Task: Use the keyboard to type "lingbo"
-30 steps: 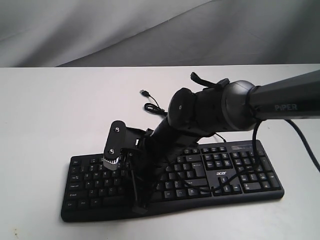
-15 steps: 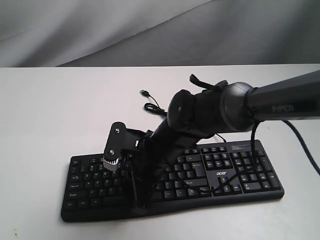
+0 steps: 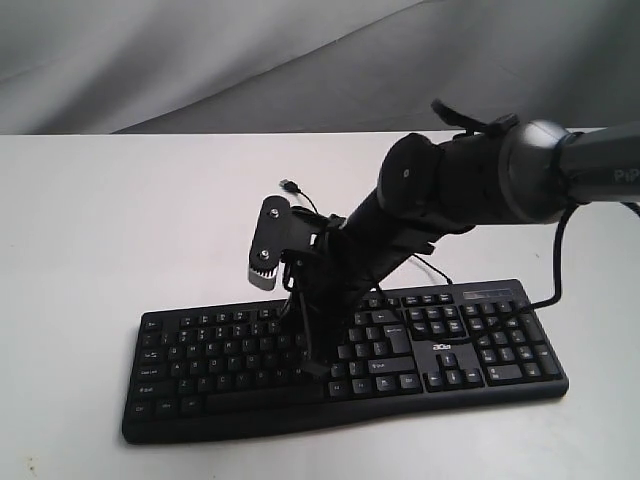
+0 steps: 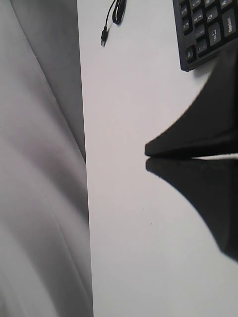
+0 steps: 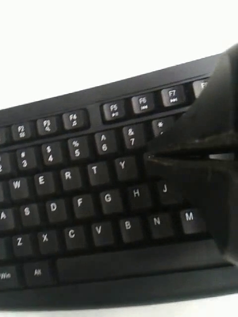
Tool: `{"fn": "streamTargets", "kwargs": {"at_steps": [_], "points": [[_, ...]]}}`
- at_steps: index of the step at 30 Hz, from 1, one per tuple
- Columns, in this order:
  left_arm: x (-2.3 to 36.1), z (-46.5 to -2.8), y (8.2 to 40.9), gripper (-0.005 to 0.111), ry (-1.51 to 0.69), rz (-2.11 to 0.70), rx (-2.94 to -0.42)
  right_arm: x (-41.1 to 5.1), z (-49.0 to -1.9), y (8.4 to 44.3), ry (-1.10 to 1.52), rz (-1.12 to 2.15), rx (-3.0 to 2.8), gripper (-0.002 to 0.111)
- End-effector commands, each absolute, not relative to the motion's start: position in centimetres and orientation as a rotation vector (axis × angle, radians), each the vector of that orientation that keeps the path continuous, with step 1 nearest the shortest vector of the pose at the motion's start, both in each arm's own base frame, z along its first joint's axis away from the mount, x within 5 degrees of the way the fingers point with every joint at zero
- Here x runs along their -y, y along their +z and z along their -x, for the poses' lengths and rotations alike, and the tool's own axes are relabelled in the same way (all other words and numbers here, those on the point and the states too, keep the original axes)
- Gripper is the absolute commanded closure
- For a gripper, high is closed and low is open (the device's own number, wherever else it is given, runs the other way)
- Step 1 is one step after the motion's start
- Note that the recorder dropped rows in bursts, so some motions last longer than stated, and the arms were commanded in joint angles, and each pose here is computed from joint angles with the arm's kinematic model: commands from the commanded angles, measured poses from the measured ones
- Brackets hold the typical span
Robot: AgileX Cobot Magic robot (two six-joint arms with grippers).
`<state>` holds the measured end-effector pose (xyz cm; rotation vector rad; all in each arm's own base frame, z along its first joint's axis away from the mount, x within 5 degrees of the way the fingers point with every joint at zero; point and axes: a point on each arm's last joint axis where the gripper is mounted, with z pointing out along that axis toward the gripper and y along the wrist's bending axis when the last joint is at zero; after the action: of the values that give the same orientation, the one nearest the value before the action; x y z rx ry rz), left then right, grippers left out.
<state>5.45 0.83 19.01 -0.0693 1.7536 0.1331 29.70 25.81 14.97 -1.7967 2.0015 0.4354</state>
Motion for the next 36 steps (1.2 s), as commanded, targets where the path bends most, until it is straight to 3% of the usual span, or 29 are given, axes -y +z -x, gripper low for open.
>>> {"fn": "streamTargets", "kwargs": {"at_steps": [1,36], "points": [[-0.8,-5.5,19.0,0.106,0.132,0.071,-1.744,-24.5,-30.2,15.2,0.455,1.787,-2.040,0.108],[-0.8,-5.5,19.0,0.106,0.132,0.071,-1.744,-23.8,-30.7,13.4,0.436,1.825,-2.063,0.108]]}}
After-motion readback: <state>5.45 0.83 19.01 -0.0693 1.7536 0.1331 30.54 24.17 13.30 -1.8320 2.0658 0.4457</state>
